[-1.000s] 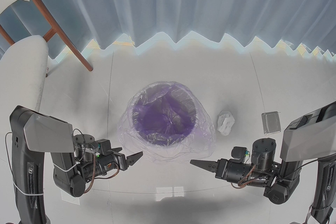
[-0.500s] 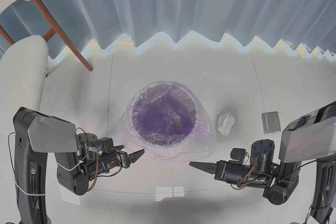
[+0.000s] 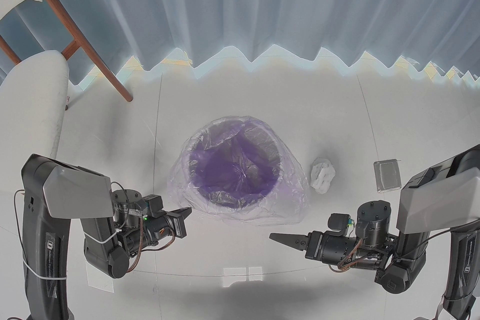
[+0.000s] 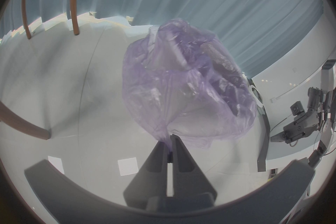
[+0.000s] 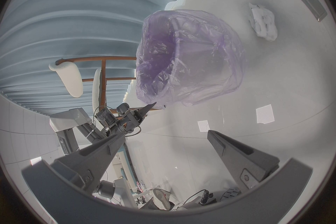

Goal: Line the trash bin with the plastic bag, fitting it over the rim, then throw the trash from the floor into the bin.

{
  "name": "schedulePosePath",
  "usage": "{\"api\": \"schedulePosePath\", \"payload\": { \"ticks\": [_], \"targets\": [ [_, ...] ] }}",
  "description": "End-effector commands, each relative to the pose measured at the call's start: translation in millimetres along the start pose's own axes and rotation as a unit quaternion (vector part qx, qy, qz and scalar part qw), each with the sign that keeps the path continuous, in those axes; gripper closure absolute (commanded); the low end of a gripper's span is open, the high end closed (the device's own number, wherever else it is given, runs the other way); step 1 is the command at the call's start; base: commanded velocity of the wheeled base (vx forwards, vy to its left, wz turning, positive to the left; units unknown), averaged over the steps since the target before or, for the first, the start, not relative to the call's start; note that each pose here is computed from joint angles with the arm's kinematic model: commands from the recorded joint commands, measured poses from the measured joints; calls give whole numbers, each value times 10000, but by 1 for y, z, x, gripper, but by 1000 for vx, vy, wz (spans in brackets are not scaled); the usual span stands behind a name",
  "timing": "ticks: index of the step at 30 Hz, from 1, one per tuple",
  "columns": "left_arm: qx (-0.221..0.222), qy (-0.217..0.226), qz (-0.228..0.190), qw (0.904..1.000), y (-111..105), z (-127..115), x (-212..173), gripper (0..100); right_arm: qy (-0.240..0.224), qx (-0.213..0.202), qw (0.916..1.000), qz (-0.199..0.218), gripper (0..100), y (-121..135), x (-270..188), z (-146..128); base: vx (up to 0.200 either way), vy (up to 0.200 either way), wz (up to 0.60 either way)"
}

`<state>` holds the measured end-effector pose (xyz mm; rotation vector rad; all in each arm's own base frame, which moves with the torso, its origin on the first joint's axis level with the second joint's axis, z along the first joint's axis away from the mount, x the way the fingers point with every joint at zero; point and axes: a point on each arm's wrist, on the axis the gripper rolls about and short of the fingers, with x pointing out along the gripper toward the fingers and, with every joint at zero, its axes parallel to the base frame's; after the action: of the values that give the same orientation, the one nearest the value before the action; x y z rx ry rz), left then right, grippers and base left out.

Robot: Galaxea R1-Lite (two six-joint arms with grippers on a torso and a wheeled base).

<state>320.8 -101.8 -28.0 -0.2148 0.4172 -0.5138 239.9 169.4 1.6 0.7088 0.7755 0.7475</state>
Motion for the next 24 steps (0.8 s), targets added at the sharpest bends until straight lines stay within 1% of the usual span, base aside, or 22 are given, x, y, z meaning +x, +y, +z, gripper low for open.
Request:
{"api": "schedulePosePath", "payload": {
  "ticks": [1, 7, 8, 12, 16, 24],
  "targets": [
    [-67, 85, 149, 9998, 4, -7, 2, 100, -41, -22, 10000, 42, 0, 0, 1, 1, 0, 0, 0],
    [-142, 212, 249, 9994, 8, -15, 4, 100, -22, -18, 10000, 22, 0, -2, 2, 0, 0, 0, 0],
    [-182, 306, 272, 9990, 10, -21, 5, 100, -22, -18, 10000, 22, 0, -2, 2, 0, 0, 0, 0],
    [-323, 450, 304, 9980, 13, -33, 11, 100, -17, -15, 10000, 16, 0, -2, 3, -1, 0, 0, 0],
    [-403, 661, 374, 9963, 20, -53, 18, 100, 12, -5, 10000, -15, 0, -5, 4, -2, 0, 0, 0],
    [-440, 655, 370, 9962, 19, -54, 19, 100, 65, -33, 9999, -71, 0, -10, 7, -5, 0, 0, 0]
  ]
}}
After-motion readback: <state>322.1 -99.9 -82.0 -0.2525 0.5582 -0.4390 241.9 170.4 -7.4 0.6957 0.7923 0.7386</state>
